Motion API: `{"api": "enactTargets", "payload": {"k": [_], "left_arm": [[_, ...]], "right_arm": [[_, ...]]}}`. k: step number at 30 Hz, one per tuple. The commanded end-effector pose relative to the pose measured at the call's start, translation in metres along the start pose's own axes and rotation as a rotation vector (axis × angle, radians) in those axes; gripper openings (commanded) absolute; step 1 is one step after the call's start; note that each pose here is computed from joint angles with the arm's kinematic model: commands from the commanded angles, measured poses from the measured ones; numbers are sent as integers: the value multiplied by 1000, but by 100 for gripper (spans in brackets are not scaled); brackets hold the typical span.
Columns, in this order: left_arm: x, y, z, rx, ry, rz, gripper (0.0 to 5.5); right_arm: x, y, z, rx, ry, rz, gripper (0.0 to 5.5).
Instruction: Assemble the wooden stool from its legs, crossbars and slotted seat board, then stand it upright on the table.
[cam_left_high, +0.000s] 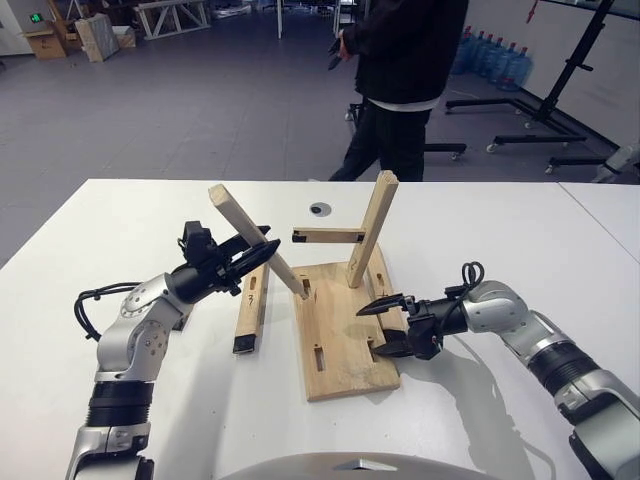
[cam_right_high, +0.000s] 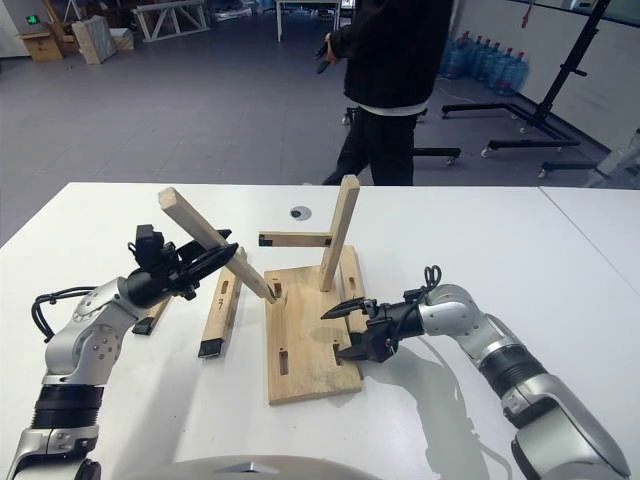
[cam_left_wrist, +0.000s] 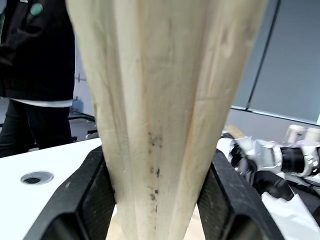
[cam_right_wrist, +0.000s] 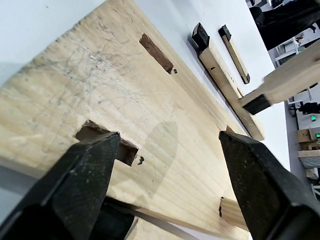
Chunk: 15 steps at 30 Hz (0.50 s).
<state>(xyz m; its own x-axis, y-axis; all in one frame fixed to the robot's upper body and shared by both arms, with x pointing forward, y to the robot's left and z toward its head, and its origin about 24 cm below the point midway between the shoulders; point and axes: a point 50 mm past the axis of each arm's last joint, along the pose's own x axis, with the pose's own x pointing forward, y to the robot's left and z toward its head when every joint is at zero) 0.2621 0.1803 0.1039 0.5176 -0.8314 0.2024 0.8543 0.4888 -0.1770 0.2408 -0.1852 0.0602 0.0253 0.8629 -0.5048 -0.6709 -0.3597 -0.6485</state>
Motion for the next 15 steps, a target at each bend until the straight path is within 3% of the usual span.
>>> {"api": "enactTargets", "payload": {"k": [1, 8, 15], "left_arm": [[11, 13, 7, 106, 0, 2, 204], [20, 17, 12, 117, -56, -57, 204], [20, 13, 3, 101, -8, -112, 204]], "right_arm": [[-13, 30, -8, 95, 95, 213, 367], [-11, -34, 31, 66, 4, 51, 367], [-1, -40, 38, 126, 15, -19, 367]]}}
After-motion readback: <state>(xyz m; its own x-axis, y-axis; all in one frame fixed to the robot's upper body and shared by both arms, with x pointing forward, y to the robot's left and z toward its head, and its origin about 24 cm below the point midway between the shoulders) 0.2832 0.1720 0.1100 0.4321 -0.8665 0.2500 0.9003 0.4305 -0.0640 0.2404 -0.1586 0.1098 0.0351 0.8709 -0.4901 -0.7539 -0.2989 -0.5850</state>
